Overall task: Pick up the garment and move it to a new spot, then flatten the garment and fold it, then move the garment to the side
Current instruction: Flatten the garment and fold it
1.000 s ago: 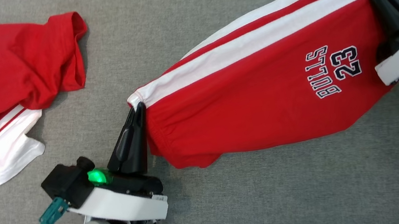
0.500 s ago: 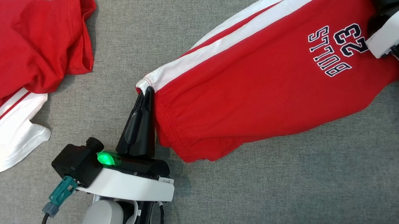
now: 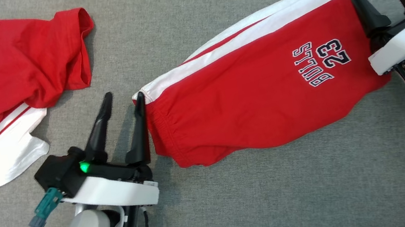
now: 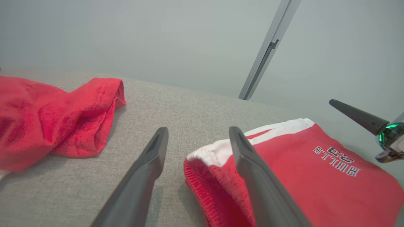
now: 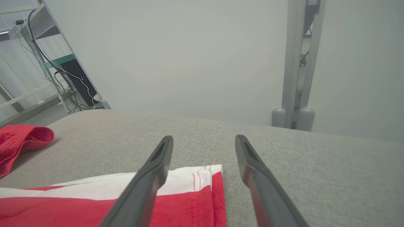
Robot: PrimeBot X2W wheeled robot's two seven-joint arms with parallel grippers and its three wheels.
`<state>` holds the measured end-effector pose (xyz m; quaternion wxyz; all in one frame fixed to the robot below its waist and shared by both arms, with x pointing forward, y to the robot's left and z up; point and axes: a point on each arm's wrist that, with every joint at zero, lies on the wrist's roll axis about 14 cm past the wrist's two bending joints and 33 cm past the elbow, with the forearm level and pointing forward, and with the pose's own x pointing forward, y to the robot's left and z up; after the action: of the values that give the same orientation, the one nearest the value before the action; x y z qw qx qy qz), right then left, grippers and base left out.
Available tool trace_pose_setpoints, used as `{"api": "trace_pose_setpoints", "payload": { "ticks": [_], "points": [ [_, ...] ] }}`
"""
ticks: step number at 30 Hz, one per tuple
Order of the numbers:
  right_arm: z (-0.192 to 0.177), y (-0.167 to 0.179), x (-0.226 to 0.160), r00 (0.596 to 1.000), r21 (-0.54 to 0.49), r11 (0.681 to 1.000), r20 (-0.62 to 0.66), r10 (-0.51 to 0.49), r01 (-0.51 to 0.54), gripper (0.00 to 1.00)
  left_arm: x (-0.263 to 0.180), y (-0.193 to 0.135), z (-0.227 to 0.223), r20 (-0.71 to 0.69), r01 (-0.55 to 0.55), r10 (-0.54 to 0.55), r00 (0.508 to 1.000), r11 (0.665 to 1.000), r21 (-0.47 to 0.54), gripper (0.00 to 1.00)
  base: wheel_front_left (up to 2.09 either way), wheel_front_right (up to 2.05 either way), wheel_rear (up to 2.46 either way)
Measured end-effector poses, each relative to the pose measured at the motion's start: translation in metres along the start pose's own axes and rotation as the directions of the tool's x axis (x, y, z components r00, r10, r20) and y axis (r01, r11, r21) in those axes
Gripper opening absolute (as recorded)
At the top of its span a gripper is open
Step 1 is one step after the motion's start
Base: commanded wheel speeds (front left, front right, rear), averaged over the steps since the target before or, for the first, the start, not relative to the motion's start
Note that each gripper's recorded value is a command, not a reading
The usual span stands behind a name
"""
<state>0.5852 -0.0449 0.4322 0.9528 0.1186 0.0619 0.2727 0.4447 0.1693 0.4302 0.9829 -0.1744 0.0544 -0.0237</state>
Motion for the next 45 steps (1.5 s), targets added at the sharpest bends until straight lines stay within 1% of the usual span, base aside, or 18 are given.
{"api": "trace_pose_setpoints", "payload": {
  "ticks": [3, 6, 12, 18, 24, 31, 37, 45],
  "points": [
    [0.019, -0.006, -0.011, 0.998, -0.041, 0.999, 0.05, -0.032, 0.034, 1.0, -0.004, 0.003, 0.013, 0.04, -0.02, 0.019, 0.999, 0.999, 0.025, 1.0, 0.0, 0.0, 0.0],
    [0.029, -0.006, -0.026, 0.994, -0.059, 0.996, 0.092, -0.06, 0.066, 1.0, -0.006, 0.003, 0.027, 0.081, -0.025, 0.021, 0.997, 0.998, 0.055, 1.0, 0.0, 0.0, 0.0],
    [0.034, -0.007, -0.065, 0.983, -0.091, 0.985, 0.128, -0.131, 0.143, 1.0, -0.013, 0.005, 0.047, 0.135, -0.037, 0.023, 0.991, 0.994, 0.101, 1.0, 0.0, 0.0, 0.0],
    [0.028, -0.013, -0.104, 0.97, -0.095, 0.971, 0.122, -0.209, 0.221, 1.0, -0.022, 0.005, 0.048, 0.131, -0.038, 0.02, 0.991, 0.99, 0.135, 1.0, 0.0, 0.0, 0.0],
    [0.027, -0.015, -0.13, 0.957, -0.078, 0.959, 0.125, -0.262, 0.273, 1.0, -0.03, 0.003, 0.036, 0.096, -0.03, 0.018, 0.995, 0.992, 0.124, 1.0, 0.0, 0.0, 0.0],
    [0.029, -0.017, -0.137, 0.95, -0.062, 0.954, 0.126, -0.286, 0.295, 1.0, -0.03, 0.002, 0.031, 0.086, -0.029, 0.019, 0.996, 0.994, 0.107, 1.0, 0.0, 0.0, 0.0],
    [0.032, -0.016, -0.138, 0.949, -0.066, 0.953, 0.13, -0.287, 0.297, 1.0, -0.031, 0.003, 0.031, 0.085, -0.03, 0.021, 0.996, 0.994, 0.107, 1.0, 0.0, 0.0, 0.0],
    [0.027, -0.016, -0.126, 0.96, -0.096, 0.958, 0.099, -0.261, 0.271, 1.0, -0.028, 0.009, 0.03, 0.081, -0.042, 0.033, 0.996, 0.993, 0.109, 1.0, 0.0, 0.0, 0.0]
  ]
}}
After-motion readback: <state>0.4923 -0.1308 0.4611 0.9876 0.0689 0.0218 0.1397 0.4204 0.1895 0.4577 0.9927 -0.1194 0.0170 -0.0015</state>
